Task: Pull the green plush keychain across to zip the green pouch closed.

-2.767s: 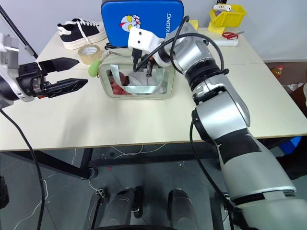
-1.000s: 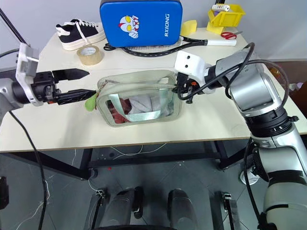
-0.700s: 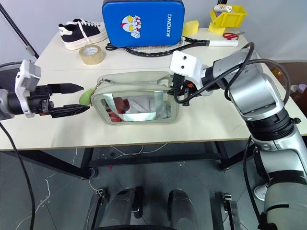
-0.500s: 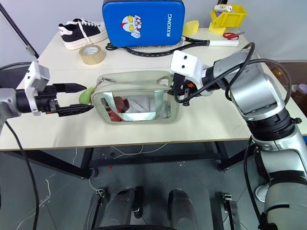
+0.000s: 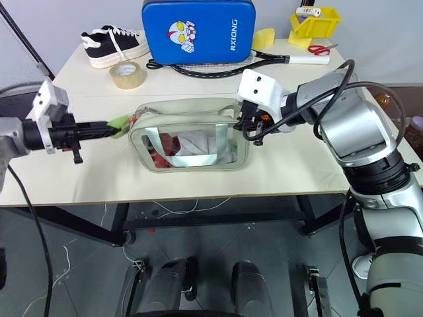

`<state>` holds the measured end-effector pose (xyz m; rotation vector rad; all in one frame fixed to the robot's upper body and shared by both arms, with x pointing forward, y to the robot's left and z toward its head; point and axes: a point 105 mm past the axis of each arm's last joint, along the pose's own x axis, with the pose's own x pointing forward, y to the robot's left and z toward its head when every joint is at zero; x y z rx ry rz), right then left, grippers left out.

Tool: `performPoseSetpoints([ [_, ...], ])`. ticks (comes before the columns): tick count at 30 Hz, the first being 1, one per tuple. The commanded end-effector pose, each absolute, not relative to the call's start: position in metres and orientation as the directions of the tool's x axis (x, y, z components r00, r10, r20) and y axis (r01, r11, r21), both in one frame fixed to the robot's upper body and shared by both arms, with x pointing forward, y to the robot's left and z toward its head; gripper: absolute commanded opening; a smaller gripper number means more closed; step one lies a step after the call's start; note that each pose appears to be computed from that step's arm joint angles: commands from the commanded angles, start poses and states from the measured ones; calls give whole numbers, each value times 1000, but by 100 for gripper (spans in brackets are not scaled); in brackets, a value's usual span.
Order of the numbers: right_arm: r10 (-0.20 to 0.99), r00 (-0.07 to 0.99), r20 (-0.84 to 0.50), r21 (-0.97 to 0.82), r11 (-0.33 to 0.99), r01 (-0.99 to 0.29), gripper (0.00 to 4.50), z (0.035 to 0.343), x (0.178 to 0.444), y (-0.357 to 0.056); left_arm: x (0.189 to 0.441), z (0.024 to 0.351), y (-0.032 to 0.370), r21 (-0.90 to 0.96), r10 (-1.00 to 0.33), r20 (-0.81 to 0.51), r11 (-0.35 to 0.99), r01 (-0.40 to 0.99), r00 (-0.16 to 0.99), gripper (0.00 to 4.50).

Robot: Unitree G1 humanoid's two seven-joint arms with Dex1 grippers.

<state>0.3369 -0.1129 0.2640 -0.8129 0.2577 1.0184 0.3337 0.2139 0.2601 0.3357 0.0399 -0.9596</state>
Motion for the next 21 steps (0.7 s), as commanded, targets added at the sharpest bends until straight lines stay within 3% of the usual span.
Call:
performPoseSetpoints([
  [1,681,539,-496,-518,267,-813,0,278,334,-110,330,301,186,312,-853,-30,487,815,521,4],
  [4,684,540,-490,-517,270,-812,0,276,336,-107,337,296,155,309,-890,-31,424,851,455,4],
  [5,683,542,-489,-517,274,-811,0,276,336,-107,342,291,150,298,-886,-48,429,853,462,35],
  [7,681,547,-487,-517,279,-809,0,276,337,-108,348,284,145,285,-882,-69,431,856,467,106],
  [13,675,562,-479,-515,302,-802,0,276,337,-110,358,281,158,334,-829,-108,490,805,549,414],
  [14,673,564,-477,-515,306,-801,0,276,337,-111,358,282,164,340,-818,-110,503,795,564,449],
  [21,678,564,-472,-511,311,-801,0,274,336,-111,335,265,193,339,-799,-221,475,812,560,449],
])
